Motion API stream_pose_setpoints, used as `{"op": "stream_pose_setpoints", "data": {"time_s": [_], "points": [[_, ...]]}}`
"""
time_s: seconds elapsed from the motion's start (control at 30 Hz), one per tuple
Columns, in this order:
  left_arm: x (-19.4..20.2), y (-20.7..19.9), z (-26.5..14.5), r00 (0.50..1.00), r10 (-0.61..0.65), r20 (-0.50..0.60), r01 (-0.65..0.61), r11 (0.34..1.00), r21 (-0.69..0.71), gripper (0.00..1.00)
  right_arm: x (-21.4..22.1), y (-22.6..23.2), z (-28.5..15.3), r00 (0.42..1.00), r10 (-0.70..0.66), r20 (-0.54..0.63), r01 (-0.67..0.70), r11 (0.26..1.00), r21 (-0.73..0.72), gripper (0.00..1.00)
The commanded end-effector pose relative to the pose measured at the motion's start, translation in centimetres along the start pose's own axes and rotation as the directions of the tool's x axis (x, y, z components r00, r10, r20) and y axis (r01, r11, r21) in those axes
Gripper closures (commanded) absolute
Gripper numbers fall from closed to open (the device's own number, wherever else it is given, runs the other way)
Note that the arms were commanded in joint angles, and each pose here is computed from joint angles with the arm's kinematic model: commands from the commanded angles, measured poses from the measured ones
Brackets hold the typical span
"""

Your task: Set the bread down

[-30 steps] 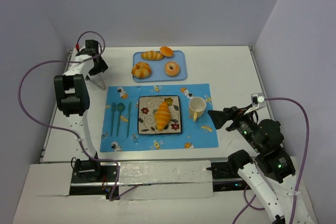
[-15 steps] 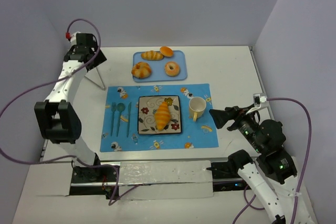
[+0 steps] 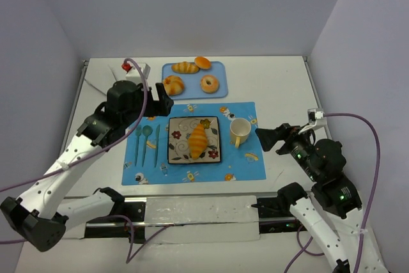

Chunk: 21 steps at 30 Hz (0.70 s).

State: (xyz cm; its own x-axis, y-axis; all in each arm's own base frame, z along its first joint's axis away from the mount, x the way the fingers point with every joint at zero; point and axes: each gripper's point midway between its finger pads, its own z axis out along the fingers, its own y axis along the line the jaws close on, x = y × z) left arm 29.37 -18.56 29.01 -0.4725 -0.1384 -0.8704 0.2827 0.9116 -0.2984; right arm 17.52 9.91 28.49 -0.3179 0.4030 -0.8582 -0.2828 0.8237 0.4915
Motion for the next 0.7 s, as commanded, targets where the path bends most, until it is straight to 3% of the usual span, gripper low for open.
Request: {"op": "stream_pose_setpoints", "data": {"time_s": [0.0,0.2,0.67], "points": [[0.4,-2.7,-0.5,0.999,0.022,0.037,-0.027,0.987,0.161,0.08,-2.2,0.7,-0.1,0.998,-0.019,0.052,0.019,1.000,0.004,0.00],[1.7,-4.0,-1.2,0.998,-0.001,0.059,-0.014,0.965,0.262,0.08,-2.1,0.3,1.0,0.999,-0.019,0.039,0.018,1.000,0.023,0.00],[2.6,-3.2,-0.3,0.998,0.040,0.042,-0.047,0.979,0.198,0.09,-1.9,0.2,2.5,1.000,-0.028,0.011,0.027,0.999,0.035,0.00]]}}
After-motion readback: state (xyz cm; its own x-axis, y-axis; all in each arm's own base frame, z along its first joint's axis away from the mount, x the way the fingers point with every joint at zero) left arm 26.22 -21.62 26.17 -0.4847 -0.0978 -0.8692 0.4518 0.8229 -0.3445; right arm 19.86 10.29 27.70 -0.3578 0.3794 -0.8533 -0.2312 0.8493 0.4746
